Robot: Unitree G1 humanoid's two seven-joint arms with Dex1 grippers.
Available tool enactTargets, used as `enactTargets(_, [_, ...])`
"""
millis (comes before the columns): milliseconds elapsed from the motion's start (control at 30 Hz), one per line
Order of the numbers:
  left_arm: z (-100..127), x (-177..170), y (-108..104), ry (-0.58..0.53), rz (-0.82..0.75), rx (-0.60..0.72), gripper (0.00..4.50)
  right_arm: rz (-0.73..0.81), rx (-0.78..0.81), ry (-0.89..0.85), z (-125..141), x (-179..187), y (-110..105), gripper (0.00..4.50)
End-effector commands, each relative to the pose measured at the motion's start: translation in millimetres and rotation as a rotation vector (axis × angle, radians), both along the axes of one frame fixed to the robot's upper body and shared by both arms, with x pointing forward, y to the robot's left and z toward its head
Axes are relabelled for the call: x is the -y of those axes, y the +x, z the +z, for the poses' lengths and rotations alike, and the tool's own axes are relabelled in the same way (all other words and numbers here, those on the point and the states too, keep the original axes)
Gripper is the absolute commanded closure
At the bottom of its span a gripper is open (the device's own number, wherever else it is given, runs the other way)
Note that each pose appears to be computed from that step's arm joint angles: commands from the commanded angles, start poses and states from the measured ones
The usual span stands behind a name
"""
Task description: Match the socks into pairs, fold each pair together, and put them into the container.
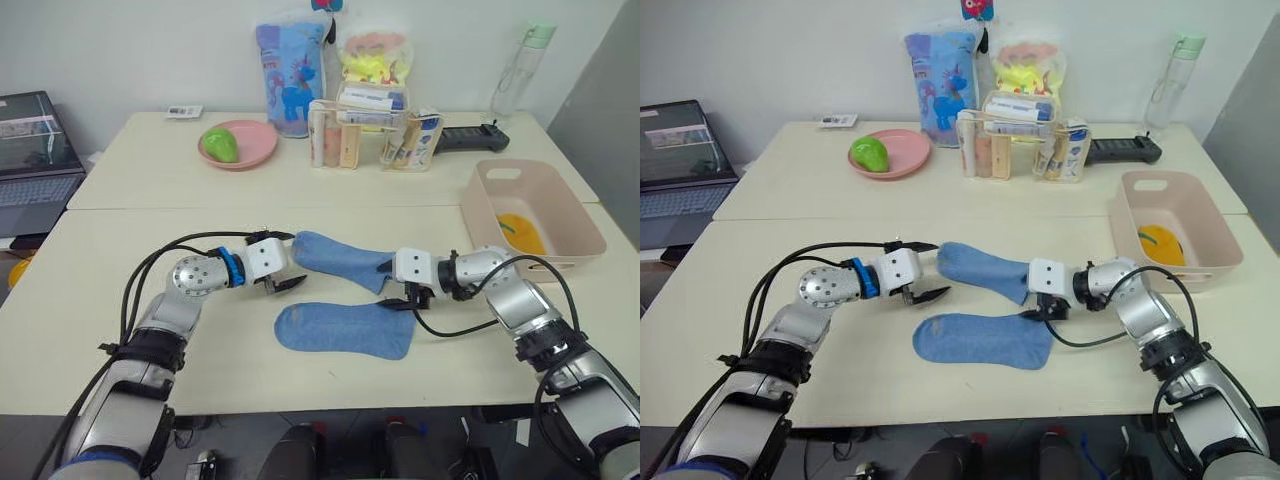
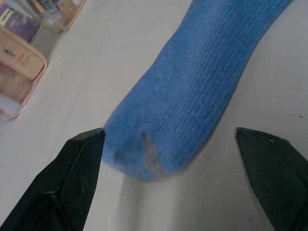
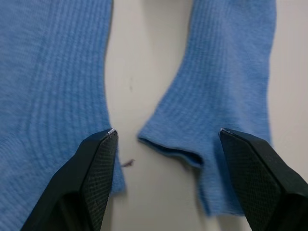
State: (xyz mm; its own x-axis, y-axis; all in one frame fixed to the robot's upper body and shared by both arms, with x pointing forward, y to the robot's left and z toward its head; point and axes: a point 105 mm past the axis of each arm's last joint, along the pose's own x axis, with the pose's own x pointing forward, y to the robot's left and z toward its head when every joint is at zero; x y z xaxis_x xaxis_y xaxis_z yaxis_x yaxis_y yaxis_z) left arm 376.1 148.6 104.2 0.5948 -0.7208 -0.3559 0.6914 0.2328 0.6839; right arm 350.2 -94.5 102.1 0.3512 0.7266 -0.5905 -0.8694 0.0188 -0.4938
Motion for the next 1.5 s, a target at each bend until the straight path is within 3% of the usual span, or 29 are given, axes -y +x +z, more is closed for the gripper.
enactTargets(33, [-14.2, -4.8, 1.9, 0.069, 0.000, -0.018, 0.61, 0.034, 0.043, -0.036, 2.5, -0.1, 5.0, 1.07])
enactTargets(133, [-14.6, -6.9, 5.3, 0.062, 0.012, -0.028, 1.57, 0.052, 0.056, -0.057, 0.8, 0.4, 7.2, 1.82])
enactTargets(400, [-16.5, -4.9, 6.9, 0.054, 0.008, -0.054, 4.03, 0.114, 0.090, -0.023, 6.9, -11.3, 6.3, 4.49])
enactTargets(467, [-16.1, -4.9, 6.8, 0.052, 0.006, -0.055, 4.47, 0.096, 0.078, 0.022, 9.5, -14.1, 7.5, 4.50])
enactTargets(633, [-4.8, -5.5, 2.9, -0.035, -0.008, -0.076, 4.47, 0.054, 0.067, 0.124, 27.8, -9.1, 7.0, 4.50])
enactTargets(733, [10.0, -2.3, -5.4, -0.128, -0.036, -0.099, 4.47, 0.034, 0.014, 0.269, 46.4, -13.8, -1.8, 4.50])
enactTargets(833, [17.9, -2.5, -19.2, -0.134, -0.078, -0.120, 4.47, 0.022, -0.035, 0.347, 59.0, -13.6, -10.8, 4.50])
enactTargets(1067, [51.9, -6.1, -61.6, -0.182, -0.154, -0.247, 4.47, 0.003, -0.277, 0.461, 75.5, -1.9, -48.4, 4.50])
enactTargets(1167, [66.0, -2.2, -86.8, -0.198, -0.203, -0.381, 4.47, 0.008, -0.429, 0.493, 75.0, -0.7, -73.4, 4.50])
enactTargets(1300, [59.0, 1.8, -137.7, -0.162, -0.270, -0.673, 4.47, -0.019, -0.718, 0.539, 62.5, 1.1, -120.3, 4.50])
enactTargets(1500, [35.9, -7.3, -163.9, -0.055, -0.257, -0.800, 4.47, -0.087, -0.881, 0.590, 56.2, -0.5, -148.3, 4.50])
